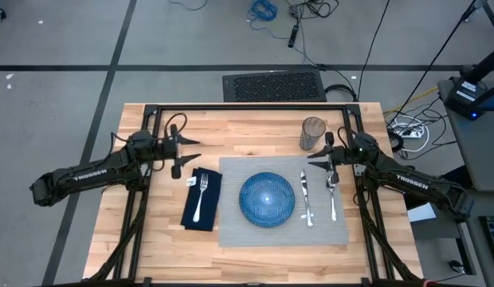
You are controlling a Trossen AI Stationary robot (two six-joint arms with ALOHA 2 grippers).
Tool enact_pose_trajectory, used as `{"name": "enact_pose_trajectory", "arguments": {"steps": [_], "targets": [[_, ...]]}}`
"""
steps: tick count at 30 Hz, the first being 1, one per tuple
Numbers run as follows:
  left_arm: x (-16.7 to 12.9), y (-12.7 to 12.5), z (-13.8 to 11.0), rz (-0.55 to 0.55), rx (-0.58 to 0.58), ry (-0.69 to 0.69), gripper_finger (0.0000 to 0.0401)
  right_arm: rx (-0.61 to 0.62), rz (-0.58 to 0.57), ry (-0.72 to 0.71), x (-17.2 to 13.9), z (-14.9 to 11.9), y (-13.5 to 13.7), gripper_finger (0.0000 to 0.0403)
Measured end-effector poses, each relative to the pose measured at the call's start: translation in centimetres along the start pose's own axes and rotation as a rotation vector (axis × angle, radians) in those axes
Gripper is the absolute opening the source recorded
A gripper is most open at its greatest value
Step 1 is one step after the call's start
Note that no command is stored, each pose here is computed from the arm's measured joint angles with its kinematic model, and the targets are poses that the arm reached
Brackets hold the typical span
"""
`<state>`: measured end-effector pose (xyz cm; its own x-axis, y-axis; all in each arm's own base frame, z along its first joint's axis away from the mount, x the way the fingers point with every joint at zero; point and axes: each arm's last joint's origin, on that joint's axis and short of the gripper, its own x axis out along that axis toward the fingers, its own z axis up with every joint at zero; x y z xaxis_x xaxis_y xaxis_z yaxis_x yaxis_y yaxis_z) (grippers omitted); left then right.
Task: Set table place
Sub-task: Return to Home position
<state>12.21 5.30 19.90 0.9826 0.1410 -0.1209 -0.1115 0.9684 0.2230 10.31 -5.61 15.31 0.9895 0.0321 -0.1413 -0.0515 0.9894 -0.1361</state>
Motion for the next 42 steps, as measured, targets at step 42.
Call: {"name": "enact_pose_trajectory", "arguments": {"steps": [42], "targets": [[-4.3,-1.2,0.4,0.47,-0.008,0.032,0.0189,-0.211,-0.088,-0.015,0.0,0.4,-0.3,0.0077]]}}
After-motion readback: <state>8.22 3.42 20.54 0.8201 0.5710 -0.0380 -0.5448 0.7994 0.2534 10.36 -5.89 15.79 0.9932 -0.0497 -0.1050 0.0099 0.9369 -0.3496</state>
